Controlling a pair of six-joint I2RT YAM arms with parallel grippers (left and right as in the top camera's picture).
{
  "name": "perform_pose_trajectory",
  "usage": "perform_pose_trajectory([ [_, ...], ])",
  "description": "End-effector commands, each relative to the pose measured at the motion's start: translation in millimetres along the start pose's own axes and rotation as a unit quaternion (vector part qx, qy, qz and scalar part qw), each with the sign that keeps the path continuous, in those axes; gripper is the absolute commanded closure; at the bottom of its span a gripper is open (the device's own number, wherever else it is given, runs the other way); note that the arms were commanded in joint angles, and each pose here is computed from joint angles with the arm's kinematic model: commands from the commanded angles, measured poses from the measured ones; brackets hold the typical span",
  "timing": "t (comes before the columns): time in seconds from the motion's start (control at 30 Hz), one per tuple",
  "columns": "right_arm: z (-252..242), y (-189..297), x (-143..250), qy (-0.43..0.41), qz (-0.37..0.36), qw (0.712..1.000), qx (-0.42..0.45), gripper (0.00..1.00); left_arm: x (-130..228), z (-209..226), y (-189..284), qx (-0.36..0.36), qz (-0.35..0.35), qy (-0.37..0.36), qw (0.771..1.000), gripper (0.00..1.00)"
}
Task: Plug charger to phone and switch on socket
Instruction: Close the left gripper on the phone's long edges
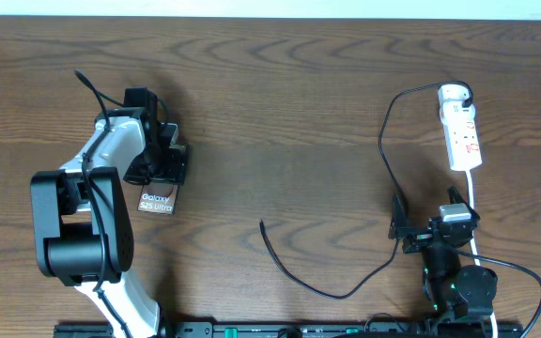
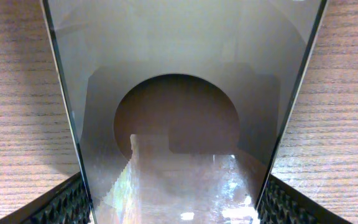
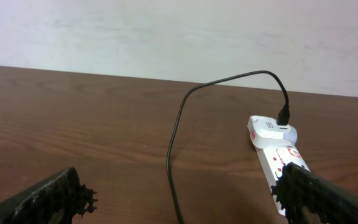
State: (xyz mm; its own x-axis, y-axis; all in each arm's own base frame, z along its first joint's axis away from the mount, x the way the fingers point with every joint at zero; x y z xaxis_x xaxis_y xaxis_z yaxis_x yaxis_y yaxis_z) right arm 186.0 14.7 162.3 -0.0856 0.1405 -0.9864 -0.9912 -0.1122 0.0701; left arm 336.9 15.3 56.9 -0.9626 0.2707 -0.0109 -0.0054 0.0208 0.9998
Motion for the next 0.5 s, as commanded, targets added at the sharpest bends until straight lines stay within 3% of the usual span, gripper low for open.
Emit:
perform_pose_trajectory([
  [0.0,0.1,0.2,0.6,0.001,0.0,1.0,0.001,0.01,7.3,-4.2,-8.3,0.021,0.011,-0.005,1.0,0.22],
  [0.47,0.1,0.2,0.6,0.001,0.0,1.0,0.001,0.01,7.2,-4.2,-8.3,0.021,0.011,-0.005,1.0,0.29],
])
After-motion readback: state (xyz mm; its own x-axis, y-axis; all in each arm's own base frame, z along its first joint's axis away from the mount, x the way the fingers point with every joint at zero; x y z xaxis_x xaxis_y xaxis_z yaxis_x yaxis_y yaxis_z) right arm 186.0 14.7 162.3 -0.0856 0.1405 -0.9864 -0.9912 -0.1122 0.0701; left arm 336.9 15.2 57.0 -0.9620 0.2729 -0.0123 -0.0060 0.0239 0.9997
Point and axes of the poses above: each gripper's point midway between its finger pads, its own y axis back along the fingers, its own z axis along the line the jaws close on, x = y × z, the point moved 6 cm from there along y, back along the fingers, and after that the axes turned 10 degrees about -y, right-handed, at the moved point
